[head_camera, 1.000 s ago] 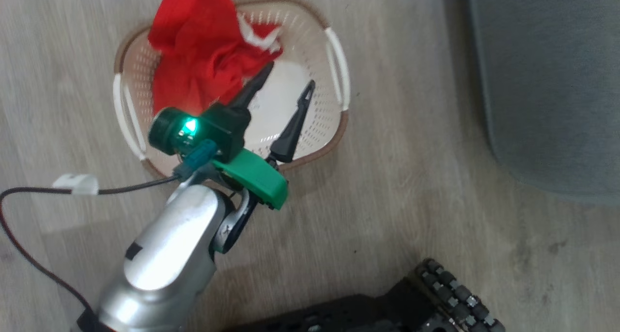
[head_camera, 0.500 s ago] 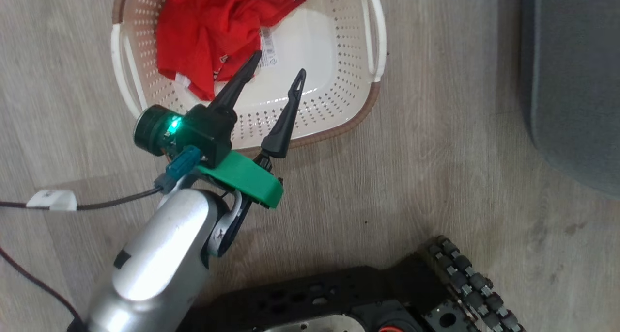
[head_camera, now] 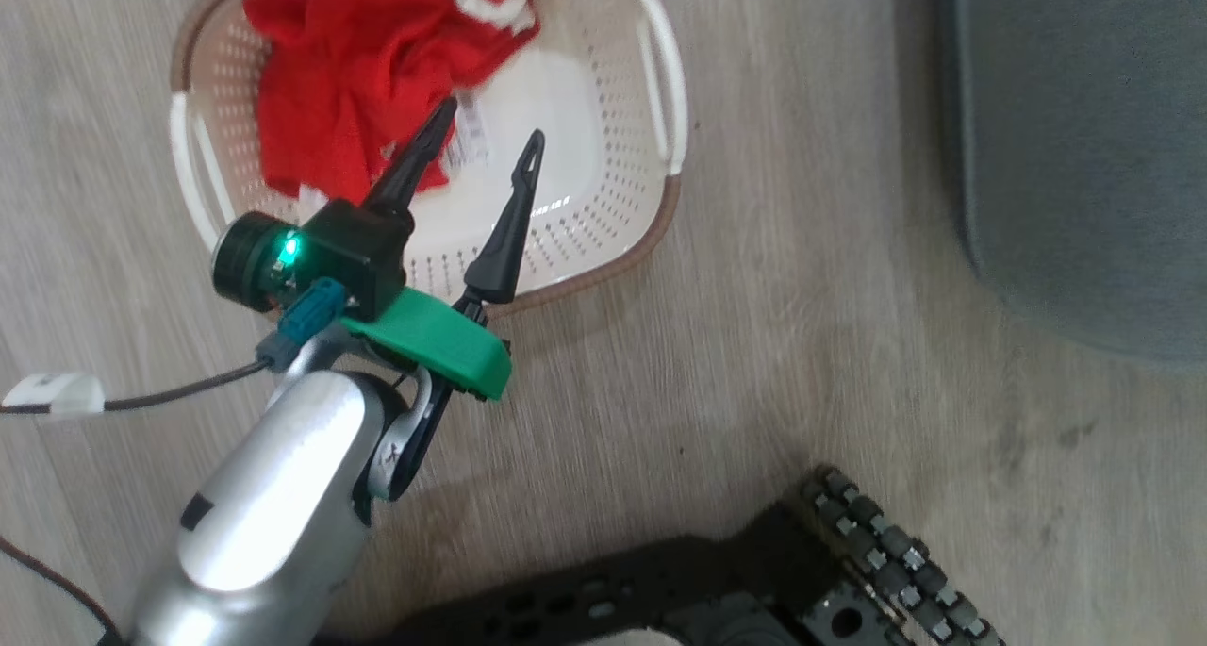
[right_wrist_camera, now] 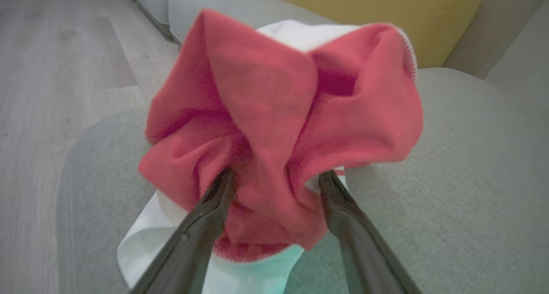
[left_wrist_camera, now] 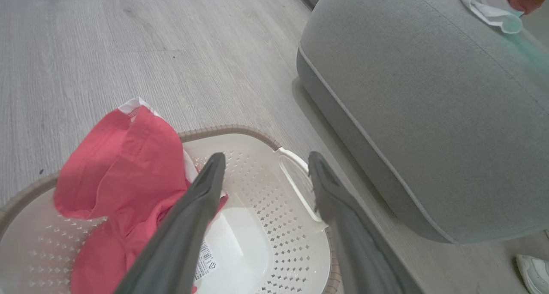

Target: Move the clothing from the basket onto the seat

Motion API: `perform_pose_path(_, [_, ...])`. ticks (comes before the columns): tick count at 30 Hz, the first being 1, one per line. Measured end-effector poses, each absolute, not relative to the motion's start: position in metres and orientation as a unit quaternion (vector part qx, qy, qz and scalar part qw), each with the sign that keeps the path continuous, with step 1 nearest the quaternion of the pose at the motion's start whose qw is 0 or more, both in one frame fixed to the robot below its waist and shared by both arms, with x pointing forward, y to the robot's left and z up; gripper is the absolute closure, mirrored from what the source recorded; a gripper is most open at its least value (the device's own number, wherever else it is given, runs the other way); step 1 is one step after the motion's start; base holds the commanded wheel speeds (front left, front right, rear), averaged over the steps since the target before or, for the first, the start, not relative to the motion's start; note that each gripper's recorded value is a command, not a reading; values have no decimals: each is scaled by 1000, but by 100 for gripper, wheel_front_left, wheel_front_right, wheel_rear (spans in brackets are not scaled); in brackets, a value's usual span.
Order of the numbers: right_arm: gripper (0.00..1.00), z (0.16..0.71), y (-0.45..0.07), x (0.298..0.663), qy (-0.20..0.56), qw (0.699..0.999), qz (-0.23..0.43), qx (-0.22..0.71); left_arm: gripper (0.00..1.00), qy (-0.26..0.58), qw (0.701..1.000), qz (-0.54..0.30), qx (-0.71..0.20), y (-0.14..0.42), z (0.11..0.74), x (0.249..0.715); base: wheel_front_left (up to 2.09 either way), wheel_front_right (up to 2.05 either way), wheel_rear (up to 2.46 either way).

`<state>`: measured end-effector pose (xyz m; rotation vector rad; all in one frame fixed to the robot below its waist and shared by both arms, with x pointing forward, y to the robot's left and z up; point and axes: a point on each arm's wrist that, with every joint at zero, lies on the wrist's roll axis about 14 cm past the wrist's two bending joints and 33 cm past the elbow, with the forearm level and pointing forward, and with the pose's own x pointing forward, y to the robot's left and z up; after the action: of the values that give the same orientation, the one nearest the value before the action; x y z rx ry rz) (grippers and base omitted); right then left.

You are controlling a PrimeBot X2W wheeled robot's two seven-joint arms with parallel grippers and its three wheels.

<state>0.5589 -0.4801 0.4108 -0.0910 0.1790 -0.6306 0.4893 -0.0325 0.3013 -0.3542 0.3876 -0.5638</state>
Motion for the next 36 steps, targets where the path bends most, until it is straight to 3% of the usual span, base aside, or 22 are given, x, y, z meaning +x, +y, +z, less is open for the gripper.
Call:
perform_pose_path(5, [0,426,-462,537,100,956,-268,-72,0,168,929,-280,-176,-35,328,488,0,0,0])
perform_pose_path(11, [0,459,-432,493,58,971,-224,-65,0,153,939,-253,-174,-19,360,479,0,0,0])
perform_pose_path(22, [0,474,-302,409,15,995,-94,1,0,93,981,-125,-120,85,427,447,0,0,0])
perform_pose_path(29, [0,485,-223,393,-7,999,-12,29,0,47,992,-47,-105,147,459,417,0,0,0])
perform_pose_path(36, [0,489,-192,375,-12,999,17,41,0,37,993,0,-110,176,463,382,0,0,0])
